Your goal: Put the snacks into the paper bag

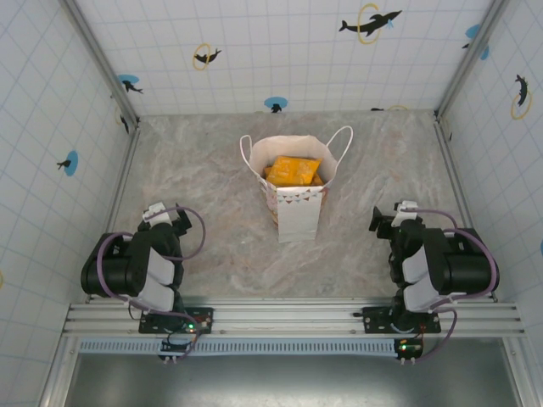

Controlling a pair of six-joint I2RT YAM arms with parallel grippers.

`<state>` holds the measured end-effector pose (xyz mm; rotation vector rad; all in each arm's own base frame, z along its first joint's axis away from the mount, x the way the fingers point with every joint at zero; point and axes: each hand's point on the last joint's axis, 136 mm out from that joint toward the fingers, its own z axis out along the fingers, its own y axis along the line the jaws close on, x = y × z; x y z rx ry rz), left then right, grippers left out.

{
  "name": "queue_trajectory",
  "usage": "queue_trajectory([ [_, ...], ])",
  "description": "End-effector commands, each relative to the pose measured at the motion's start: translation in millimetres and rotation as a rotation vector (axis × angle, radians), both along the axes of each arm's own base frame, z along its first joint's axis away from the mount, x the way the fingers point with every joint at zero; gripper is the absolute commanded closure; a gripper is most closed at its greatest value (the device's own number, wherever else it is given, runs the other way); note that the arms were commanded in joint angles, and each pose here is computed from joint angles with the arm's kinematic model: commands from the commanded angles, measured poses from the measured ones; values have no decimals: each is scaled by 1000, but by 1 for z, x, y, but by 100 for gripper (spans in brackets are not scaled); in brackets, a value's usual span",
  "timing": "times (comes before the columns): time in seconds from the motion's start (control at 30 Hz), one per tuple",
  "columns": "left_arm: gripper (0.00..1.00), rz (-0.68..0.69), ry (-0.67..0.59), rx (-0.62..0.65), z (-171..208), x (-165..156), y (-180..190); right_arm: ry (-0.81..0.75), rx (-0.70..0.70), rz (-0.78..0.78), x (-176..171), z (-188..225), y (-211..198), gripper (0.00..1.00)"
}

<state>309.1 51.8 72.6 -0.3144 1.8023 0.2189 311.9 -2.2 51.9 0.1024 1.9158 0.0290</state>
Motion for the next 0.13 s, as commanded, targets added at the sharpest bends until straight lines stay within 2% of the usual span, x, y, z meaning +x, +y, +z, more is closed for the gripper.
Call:
queue_trajectory([
  [0.0, 2, -3, 12, -16, -6, -8, -1, -6, -11, -10, -3, 1, -2, 2],
  [0.1, 2, -5, 8, -16, -5, -9, -1, -6, -11, -10, -3, 1, -2, 2],
])
